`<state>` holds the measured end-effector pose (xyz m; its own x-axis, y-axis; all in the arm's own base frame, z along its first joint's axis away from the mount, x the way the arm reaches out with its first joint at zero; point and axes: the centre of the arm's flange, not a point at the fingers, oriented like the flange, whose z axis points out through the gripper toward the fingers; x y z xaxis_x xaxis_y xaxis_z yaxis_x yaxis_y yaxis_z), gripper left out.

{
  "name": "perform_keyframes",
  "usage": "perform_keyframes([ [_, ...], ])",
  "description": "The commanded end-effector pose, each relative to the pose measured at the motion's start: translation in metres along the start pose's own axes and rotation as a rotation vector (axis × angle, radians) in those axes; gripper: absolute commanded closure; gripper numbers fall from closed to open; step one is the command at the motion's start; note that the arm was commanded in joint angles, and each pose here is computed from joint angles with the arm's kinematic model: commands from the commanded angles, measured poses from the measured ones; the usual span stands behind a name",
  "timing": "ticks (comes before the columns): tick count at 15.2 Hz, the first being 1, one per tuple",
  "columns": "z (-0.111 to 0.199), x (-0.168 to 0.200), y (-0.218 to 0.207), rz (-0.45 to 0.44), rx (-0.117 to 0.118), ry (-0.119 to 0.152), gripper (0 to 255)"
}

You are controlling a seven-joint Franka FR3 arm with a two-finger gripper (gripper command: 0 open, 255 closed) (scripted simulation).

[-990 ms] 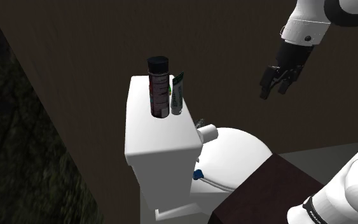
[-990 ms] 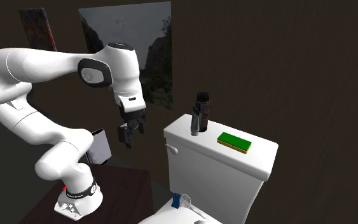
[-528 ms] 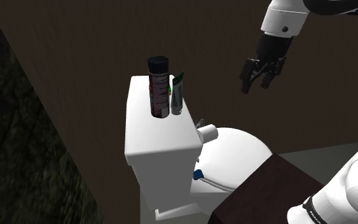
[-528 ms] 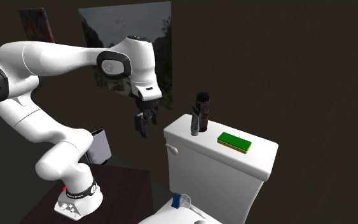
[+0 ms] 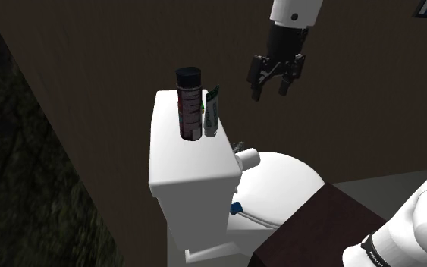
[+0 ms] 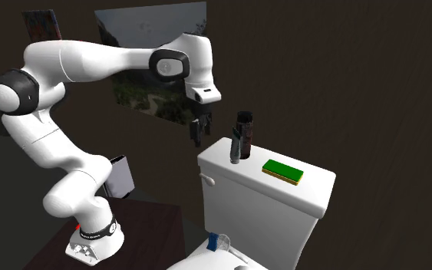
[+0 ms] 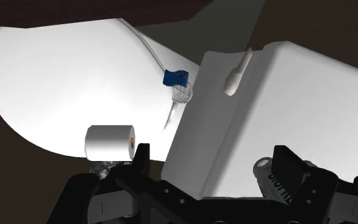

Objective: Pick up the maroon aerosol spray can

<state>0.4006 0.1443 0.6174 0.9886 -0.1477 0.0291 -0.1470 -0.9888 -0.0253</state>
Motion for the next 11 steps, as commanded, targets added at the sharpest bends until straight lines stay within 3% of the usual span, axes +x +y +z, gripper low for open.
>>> perform_keyframes([
  [1, -0.006, 0.012, -0.025, -0.002, 0.002, 0.004, 0],
  [11, -0.036, 0.070, -0.137, -0.012, 0.007, 0.023, 0],
])
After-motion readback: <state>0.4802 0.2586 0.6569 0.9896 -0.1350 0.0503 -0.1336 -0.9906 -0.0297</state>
